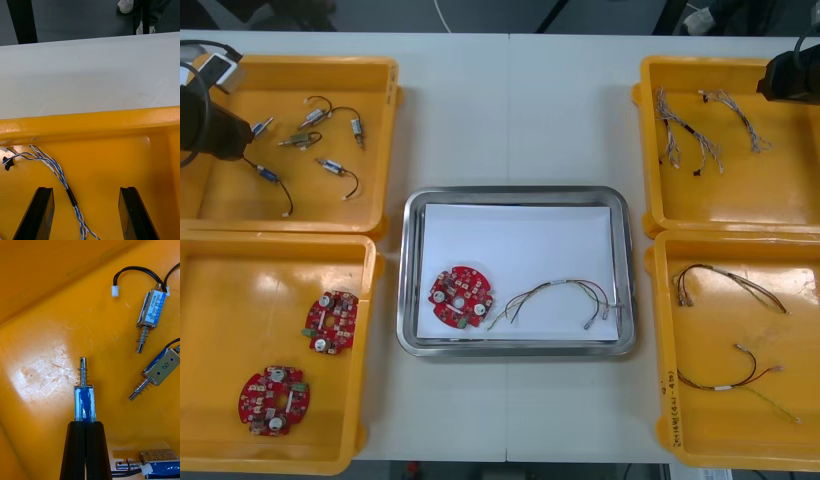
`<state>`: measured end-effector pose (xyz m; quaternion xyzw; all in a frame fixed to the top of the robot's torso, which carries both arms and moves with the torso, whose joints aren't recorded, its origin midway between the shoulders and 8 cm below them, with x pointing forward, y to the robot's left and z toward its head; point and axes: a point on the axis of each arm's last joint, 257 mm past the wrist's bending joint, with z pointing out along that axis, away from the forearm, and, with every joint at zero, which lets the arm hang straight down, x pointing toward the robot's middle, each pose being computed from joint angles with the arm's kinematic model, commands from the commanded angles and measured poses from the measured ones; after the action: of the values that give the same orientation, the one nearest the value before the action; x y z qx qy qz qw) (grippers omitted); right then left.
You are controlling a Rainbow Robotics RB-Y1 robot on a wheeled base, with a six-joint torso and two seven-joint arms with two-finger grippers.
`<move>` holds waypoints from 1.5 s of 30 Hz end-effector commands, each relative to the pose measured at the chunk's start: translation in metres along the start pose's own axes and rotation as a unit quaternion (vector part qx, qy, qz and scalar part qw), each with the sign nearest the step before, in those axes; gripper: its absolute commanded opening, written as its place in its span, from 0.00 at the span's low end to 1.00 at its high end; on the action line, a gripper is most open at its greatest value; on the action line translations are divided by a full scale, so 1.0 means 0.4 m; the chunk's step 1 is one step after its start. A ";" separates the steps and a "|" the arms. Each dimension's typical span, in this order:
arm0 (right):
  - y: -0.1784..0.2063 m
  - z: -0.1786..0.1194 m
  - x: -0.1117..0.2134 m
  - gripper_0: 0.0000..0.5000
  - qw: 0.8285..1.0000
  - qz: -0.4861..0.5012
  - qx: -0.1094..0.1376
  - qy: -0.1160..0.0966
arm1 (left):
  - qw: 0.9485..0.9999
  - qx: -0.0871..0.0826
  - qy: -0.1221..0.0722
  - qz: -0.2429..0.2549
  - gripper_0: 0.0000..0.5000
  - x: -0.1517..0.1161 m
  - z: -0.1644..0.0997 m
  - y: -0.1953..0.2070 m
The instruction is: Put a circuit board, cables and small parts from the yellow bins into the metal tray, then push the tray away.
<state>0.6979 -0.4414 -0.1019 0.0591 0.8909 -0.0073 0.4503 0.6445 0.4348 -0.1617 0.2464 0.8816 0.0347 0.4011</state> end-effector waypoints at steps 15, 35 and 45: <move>0.016 0.032 0.046 1.00 1.000 0.003 -0.007 0.001 | 1.000 -0.015 0.000 -0.021 1.00 -0.006 -0.075 0.070; 0.039 0.078 0.118 1.00 0.999 0.032 -0.020 -0.004 | 0.998 -0.029 -0.036 -0.044 1.00 -0.065 -0.036 0.054; 0.020 0.087 0.146 1.00 1.000 0.024 -0.014 -0.003 | 0.997 -0.039 -0.046 -0.056 1.00 -0.068 0.014 0.028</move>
<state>0.6887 -0.4317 -0.1730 0.0859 0.8913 0.0204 0.4448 0.6669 0.4366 -0.1336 0.2314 0.8598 0.0593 0.4513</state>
